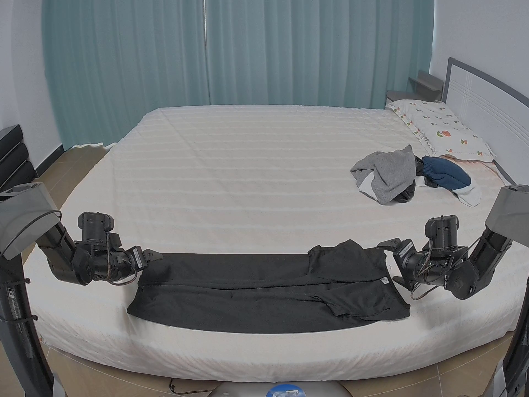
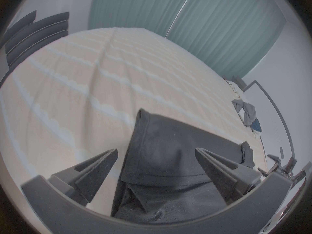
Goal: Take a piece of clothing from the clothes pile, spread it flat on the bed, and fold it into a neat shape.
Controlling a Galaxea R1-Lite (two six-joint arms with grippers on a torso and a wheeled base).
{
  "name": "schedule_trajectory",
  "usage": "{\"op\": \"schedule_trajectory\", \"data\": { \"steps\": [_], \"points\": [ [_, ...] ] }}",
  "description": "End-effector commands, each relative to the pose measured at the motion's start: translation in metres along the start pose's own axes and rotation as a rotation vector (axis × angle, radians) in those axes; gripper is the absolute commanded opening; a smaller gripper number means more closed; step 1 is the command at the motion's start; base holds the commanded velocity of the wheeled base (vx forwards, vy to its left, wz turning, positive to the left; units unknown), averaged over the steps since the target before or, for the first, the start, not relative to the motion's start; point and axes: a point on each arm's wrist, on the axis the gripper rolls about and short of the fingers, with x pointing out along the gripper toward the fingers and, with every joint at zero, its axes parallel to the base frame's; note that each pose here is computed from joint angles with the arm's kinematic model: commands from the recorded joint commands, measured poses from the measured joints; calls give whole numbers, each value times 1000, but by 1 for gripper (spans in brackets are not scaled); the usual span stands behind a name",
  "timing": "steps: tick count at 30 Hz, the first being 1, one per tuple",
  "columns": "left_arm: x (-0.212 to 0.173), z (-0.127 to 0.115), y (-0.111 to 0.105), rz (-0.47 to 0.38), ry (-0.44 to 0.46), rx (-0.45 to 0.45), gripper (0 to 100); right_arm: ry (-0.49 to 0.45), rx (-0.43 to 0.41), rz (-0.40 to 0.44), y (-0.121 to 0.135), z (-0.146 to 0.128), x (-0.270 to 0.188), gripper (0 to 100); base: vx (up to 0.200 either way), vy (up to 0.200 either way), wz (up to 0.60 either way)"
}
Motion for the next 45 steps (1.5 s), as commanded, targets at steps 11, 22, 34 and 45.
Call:
{"op": "schedule_trajectory", "data": {
  "steps": [11,22,34,45],
  "points": [
    [27,-8,4,0,43,15,100,-14,6,5,-11,3,12,100,0,0,0],
    [20,-15,7,17,62,68,100,-6,1,7,-10,0,12,100,0,0,0],
    [20,-16,8,13,65,65,0,-3,-2,5,-10,-1,13,100,0,0,0],
    [17,-12,5,11,50,71,0,4,-1,3,-11,-1,13,100,0,0,0]
  ]
}}
